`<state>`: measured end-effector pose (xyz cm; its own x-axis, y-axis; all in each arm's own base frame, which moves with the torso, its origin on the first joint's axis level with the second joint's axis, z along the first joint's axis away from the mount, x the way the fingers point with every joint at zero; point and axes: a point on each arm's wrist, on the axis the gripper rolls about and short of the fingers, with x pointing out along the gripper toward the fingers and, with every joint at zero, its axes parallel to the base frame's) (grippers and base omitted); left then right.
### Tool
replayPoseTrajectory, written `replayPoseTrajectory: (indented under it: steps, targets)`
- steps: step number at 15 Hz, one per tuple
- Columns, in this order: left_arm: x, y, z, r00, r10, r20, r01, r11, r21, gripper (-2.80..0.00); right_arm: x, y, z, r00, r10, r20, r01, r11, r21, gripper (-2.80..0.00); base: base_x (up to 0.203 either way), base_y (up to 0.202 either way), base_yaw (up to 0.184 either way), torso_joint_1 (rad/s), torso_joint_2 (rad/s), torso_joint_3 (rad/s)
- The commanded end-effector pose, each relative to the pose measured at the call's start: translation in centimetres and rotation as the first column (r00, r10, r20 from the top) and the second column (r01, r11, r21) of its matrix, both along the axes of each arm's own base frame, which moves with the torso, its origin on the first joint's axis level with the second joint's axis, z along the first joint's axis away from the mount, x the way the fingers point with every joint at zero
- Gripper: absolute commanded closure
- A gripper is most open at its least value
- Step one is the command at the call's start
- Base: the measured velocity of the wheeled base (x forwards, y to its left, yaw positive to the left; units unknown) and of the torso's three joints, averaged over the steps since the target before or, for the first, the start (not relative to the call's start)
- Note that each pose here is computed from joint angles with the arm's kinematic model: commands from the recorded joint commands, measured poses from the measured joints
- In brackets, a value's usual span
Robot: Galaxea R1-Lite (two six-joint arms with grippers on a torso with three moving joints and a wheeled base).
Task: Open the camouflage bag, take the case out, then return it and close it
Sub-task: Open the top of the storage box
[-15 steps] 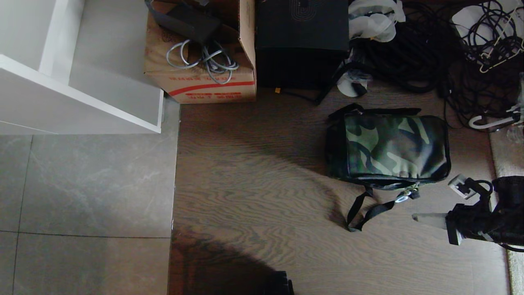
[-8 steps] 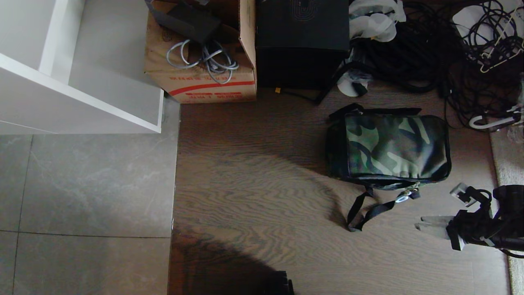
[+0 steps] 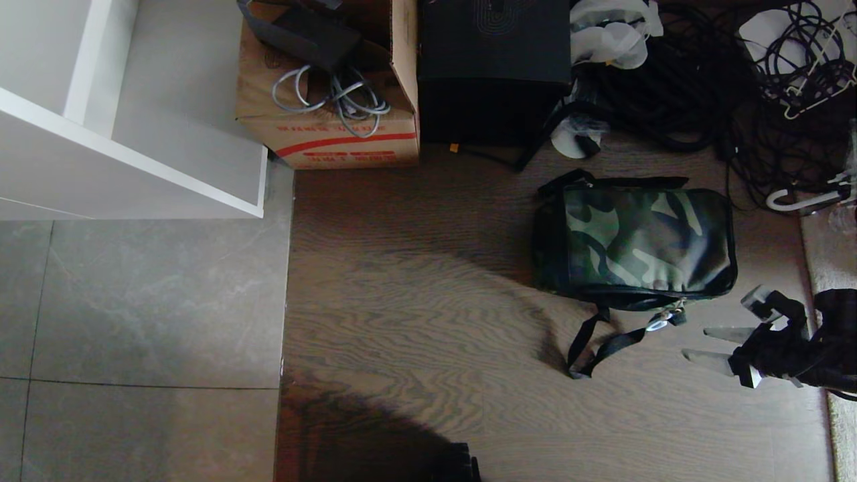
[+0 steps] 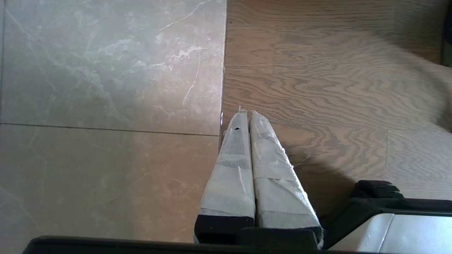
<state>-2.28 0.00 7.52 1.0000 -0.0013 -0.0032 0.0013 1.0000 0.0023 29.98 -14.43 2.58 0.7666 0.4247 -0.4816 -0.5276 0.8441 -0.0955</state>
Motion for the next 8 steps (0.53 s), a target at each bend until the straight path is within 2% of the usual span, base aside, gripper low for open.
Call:
replayPoseTrajectory:
  steps: [1,5,8]
  targets:
    - [0.0,0.0,0.0,1.0,0.001,-0.001,-0.001,1.0,0.001,0.0,0.8,-0.6,-0.8,1.0,-0.002,0.022,0.003,1.0,-0.011,-2.8,0.0,0.0,0.0,0.0,0.0,0.0]
    - [0.0,0.0,0.0,1.0,0.001,-0.001,-0.001,1.0,0.001,0.0,1.5,-0.8,-0.9,0.999,-0.025,0.029,0.025,1.0,0.019,-2.8,0.0,0.0,0.0,0.0,0.0,0.0]
    - [0.0,0.0,0.0,1.0,0.001,-0.001,-0.001,1.0,0.001,0.0,2.1,0.1,0.0,0.998,-0.057,0.025,0.055,0.993,0.101,-2.8,0.0,0.0,0.0,0.0,0.0,0.0]
